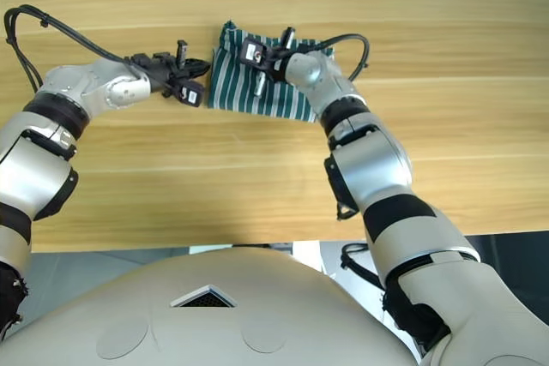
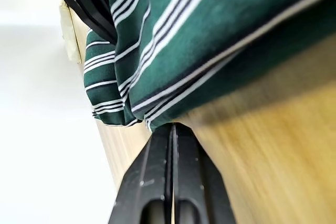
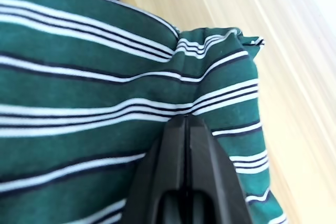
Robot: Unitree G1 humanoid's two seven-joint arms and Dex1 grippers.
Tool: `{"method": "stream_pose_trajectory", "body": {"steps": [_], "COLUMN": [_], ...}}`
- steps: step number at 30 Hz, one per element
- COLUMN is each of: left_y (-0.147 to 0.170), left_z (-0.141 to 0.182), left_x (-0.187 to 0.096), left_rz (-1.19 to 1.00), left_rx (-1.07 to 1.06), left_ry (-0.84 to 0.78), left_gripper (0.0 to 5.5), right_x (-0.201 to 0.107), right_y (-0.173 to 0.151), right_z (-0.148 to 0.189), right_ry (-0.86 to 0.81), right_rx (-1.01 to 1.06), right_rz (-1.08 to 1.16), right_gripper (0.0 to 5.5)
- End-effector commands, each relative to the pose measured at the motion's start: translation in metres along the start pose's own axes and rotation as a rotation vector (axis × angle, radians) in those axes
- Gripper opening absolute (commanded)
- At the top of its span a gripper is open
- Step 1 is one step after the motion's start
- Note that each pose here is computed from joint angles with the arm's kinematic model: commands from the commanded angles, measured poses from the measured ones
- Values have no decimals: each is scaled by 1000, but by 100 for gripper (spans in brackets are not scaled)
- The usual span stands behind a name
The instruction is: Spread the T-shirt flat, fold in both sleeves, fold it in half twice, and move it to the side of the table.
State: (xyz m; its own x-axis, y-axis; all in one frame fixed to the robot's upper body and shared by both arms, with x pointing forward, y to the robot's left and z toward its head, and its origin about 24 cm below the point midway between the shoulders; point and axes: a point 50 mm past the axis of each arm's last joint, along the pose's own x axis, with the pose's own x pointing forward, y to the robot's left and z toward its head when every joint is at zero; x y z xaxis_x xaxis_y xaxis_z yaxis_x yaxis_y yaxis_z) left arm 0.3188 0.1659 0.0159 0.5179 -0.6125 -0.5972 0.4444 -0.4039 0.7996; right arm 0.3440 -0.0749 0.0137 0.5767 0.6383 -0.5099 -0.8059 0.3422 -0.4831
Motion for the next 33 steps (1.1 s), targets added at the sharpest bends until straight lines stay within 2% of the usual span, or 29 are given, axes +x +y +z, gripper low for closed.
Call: {"method": "stream_pose_trajectory", "body": {"steps": [1,3,7,14,19,27,33], "left_y": [-49,-29,-6,-8,7,26,25], "left_z": [9,8,12,33,60,69,65], "left_x": [-29,-42,-60,-57,-62,-49,-21], "left_rz": [-181,-119,-59,-91,-104,-126,-153], "left_rx": [-79,-57,-46,-40,27,140,163], "left_ry": [-103,-138,-182,-250,-393,-404,-346], "left_gripper": [0,0,0,0,0,0,0], "right_x": [-6,-11,-22,-28,-37,-43,-43], "right_y": [35,41,49,57,72,77,83], "right_z": [-34,-41,-52,-55,-54,-44,-35], "right_ry": [109,97,66,18,-58,-135,-168], "right_rx": [-16,-43,-63,-95,-158,-200,-210], "right_rz": [146,187,225,264,371,383,376], "right_gripper": [2,2,2,2,2,2,2]}}
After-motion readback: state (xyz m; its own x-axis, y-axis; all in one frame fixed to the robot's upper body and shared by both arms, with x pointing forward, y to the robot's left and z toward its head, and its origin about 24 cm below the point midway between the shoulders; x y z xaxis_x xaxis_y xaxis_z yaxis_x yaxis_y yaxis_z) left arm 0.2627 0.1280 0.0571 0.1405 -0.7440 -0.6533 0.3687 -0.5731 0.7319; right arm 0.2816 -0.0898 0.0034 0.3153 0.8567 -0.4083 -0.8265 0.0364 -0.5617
